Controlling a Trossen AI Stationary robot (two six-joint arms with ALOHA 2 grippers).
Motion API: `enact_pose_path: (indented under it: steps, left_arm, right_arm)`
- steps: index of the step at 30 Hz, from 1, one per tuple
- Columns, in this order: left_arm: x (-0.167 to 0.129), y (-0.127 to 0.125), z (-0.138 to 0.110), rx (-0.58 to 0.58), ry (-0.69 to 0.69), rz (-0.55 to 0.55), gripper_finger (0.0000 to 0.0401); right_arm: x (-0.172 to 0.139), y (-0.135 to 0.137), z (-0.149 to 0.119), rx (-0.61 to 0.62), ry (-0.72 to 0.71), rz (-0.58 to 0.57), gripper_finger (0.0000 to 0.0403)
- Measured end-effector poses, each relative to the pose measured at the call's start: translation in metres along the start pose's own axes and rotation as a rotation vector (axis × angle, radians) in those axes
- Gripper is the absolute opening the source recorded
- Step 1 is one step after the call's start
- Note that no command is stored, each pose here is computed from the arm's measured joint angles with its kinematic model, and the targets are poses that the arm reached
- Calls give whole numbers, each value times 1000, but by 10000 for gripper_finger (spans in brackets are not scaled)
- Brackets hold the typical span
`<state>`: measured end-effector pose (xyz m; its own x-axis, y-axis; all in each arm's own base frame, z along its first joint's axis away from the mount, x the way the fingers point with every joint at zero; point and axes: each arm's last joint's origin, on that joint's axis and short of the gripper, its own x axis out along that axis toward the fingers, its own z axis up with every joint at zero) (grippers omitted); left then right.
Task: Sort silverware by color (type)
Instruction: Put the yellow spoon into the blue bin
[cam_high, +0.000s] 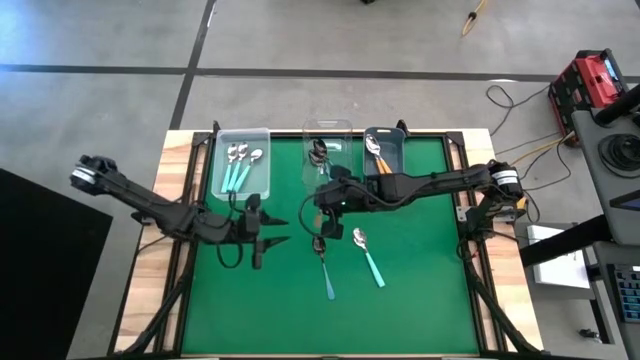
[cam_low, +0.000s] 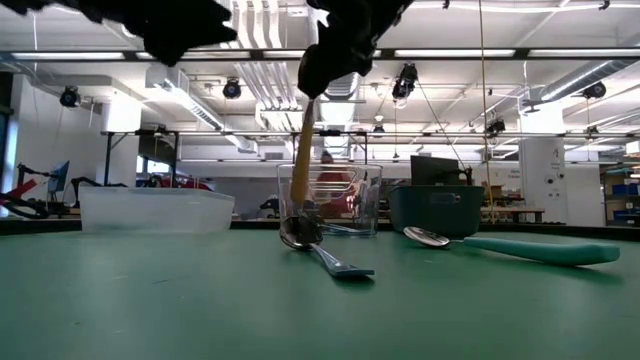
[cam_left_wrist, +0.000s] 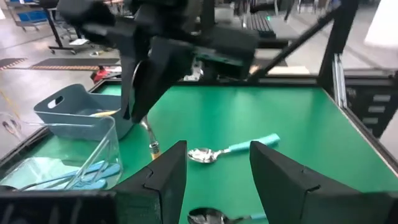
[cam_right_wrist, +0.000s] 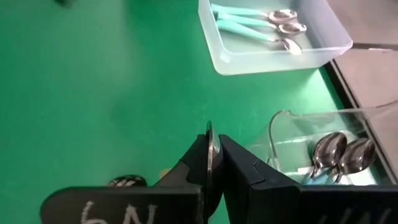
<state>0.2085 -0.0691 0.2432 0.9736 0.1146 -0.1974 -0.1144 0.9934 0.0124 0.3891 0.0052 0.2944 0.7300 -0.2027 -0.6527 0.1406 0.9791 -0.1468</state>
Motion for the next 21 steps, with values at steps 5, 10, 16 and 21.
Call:
enact_pose_path:
  steps: [5,10,16,21]
  left_arm:
    - [11,13,-16,-52,-57,12,157]
    - [24,23,-23,-66,-20,-28,158]
    - [40,33,-29,-63,21,0,196]
    - [53,45,-30,-26,20,58,233]
  right_arm:
    - [-6,-1,10,-25,-37,-1,13]
    - [-13,-3,21,-46,-71,-1,13]
    - [-18,-4,26,-53,-70,-1,13]
    - [-19,-3,25,-57,-53,2,13]
